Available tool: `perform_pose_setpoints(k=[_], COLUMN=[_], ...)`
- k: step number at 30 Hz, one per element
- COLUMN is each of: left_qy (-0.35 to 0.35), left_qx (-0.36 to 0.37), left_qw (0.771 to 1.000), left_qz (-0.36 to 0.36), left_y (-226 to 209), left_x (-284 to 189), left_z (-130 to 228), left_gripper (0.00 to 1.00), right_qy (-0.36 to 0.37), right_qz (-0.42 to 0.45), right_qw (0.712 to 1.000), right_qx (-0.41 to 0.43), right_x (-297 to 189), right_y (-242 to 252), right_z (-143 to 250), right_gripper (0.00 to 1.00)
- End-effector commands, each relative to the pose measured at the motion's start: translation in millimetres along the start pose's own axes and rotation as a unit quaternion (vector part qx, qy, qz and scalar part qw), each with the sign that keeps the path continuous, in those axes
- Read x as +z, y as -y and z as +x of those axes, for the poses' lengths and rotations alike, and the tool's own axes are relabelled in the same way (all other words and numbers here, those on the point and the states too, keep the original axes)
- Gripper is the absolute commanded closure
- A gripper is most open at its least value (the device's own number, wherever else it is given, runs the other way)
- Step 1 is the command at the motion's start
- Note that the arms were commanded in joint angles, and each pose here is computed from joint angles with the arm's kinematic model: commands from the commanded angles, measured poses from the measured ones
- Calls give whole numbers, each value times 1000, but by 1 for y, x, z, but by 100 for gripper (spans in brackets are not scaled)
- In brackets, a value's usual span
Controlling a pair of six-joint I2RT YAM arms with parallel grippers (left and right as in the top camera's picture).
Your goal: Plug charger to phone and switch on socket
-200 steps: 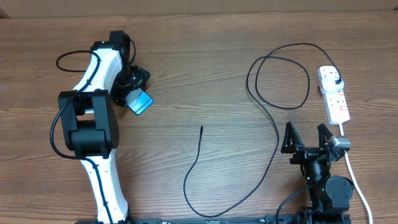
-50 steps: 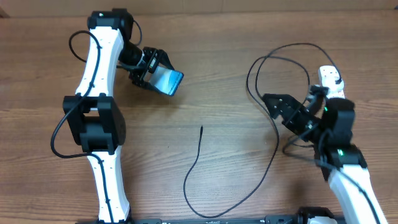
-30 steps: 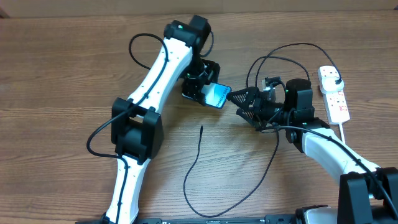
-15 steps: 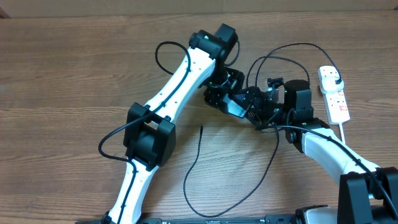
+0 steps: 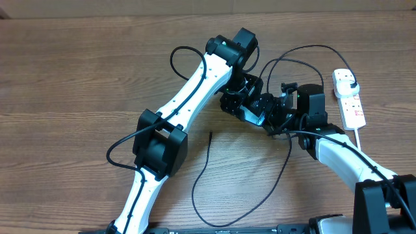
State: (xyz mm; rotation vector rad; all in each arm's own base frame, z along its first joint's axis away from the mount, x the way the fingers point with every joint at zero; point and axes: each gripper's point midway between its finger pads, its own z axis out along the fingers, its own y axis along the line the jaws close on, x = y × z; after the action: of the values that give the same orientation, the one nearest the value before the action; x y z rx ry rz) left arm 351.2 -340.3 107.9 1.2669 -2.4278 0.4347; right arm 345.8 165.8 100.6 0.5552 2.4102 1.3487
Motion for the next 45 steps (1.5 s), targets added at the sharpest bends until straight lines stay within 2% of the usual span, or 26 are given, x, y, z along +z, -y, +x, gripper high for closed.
perform_pose_setpoints(k=[1, 12, 15, 45], left_qy=[-11, -11, -12, -13], left_qx=[5, 6, 7, 19], left_qw=[1000, 1000, 1000, 1000], left_qz=[15, 15, 14, 20], left_y=[5, 5, 5, 8], left_x=[-9, -8, -8, -5], left_z=[15, 16, 17, 24], left_gripper=[96, 96, 96, 96], right_qy=[3, 3, 3, 16], right_qz=[-2, -3, -2, 9], right_qw=[1000, 1000, 1000, 1000], right_qx=[-8, -8, -9, -8], right_x=[0, 0, 0, 0], right_y=[-4, -4, -4, 0], right_z=[-2, -2, -2, -6], right_gripper=[28, 62, 66, 73])
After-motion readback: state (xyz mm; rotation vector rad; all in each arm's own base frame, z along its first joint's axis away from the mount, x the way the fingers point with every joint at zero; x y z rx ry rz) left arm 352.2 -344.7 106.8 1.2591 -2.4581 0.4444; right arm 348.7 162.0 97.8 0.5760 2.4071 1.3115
